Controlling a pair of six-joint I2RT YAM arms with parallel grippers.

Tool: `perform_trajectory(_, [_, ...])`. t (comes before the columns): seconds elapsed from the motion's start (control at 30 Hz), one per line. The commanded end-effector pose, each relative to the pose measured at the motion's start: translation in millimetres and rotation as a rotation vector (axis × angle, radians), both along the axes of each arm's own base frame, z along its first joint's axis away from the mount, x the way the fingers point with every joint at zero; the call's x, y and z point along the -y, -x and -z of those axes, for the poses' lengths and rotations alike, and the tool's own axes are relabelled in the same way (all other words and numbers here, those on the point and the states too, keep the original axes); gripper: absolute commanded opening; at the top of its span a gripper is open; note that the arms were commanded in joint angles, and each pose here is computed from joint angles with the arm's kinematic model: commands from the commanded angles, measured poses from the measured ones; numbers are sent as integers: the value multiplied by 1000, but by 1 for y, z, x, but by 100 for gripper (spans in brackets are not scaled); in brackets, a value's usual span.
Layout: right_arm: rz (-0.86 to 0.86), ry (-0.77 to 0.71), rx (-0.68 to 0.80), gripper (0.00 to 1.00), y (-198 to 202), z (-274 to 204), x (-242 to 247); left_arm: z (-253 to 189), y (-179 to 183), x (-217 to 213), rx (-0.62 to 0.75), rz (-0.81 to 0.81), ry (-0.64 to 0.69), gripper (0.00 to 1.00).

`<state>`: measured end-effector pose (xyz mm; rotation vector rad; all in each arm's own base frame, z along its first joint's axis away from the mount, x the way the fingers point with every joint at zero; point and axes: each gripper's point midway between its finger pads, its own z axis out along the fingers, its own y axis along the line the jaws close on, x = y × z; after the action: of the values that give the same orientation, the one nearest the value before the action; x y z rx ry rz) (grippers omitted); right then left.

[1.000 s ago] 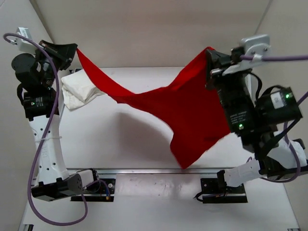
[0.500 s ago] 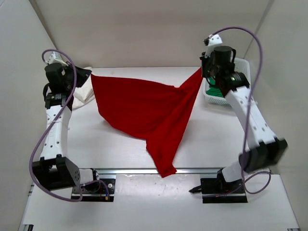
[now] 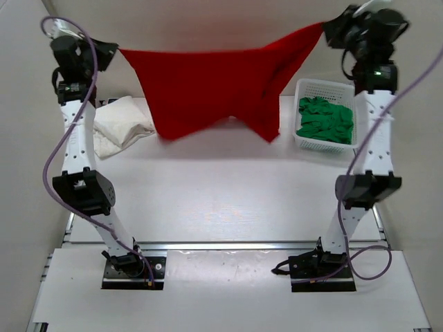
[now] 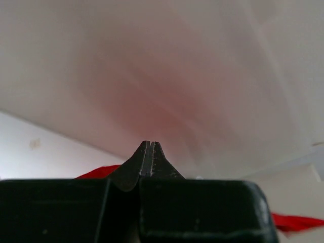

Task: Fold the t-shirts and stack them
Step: Flatten out the tshirt, then grap the side of the flattened tshirt closest away from the robot with both arms

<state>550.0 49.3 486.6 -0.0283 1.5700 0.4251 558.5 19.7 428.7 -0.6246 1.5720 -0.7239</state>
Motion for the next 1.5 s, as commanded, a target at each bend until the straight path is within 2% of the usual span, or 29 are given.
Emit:
perform_trajectory(0.0, [-48,11,347,0,91,-136,-8,-93,41,-17,208,-36,-15,0])
perform_trajectory(0.1, [-35,32,249,0,79,-103,-2,-92,49,-15,212,-58,-48,0])
perform_trajectory(0.17, [-22,69,189,0,79,-83,-3,-71,49,-17,171,-58,-54,0])
perform_trajectory(0.2, [-3,83,97,1,68,-49,-2,-74,56,-17,181,-75,-67,0])
perform_trajectory(0.27, [-2,136,-31,0,76,16,-8,-25,63,-19,92,-112,-112,0])
perform_trajectory(0.3, [-10,136,-19,0,80,26,-13,-6,74,-17,77,-134,-125,0])
perform_trajectory(0.33, [-22,128,-68,1,91,63,-15,-12,89,-15,110,-144,-132,0])
perform_trajectory(0.37, [-18,127,-145,0,104,103,-12,34,91,-17,21,-143,-142,0])
perform_trajectory(0.4, [0,111,-181,0,108,121,-8,62,102,-16,-19,-151,-145,0])
perform_trajectory(0.43, [-30,100,-248,0,124,157,-12,65,112,-14,-12,-163,-154,0])
perform_trajectory(0.5, [-26,74,-433,0,157,235,-14,135,131,-18,-154,-181,-174,0])
perform_trajectory(0.53, [-40,79,-480,0,168,253,-17,145,141,-18,-165,-172,-169,0])
perform_trajectory(0.6, [-94,92,-585,0,207,306,-34,219,167,-19,-307,-161,-139,0])
perform_trajectory(0.63, [-88,94,-604,0,220,315,-35,249,181,-19,-368,-148,-115,0])
perform_trajectory(0.7, [-116,61,-711,0,252,357,-37,289,202,-18,-458,-142,-104,0])
perform_trajectory(0.83, [-133,20,-834,0,299,375,-35,349,245,-6,-617,-112,-75,0])
perform_trajectory(0.93, [-125,16,-906,0,331,376,-37,365,269,-2,-667,-98,-44,0])
perform_trajectory(1.0, [-171,26,-881,0,341,353,-52,362,278,2,-668,-78,-55,0])
perform_trajectory(1.13, [-234,-61,-1006,0,388,355,-64,327,285,-3,-648,-101,-204,0])
perform_trajectory(1.23, [-178,-96,-1006,0,415,355,-60,311,288,1,-662,-89,-305,0])
perform_trajectory(1.37, [-176,-112,-1081,0,441,365,-65,326,301,1,-697,-81,-317,0])
perform_trajectory(1.47, [-156,-87,-1068,0,430,367,-68,326,298,-2,-686,-87,-299,0])
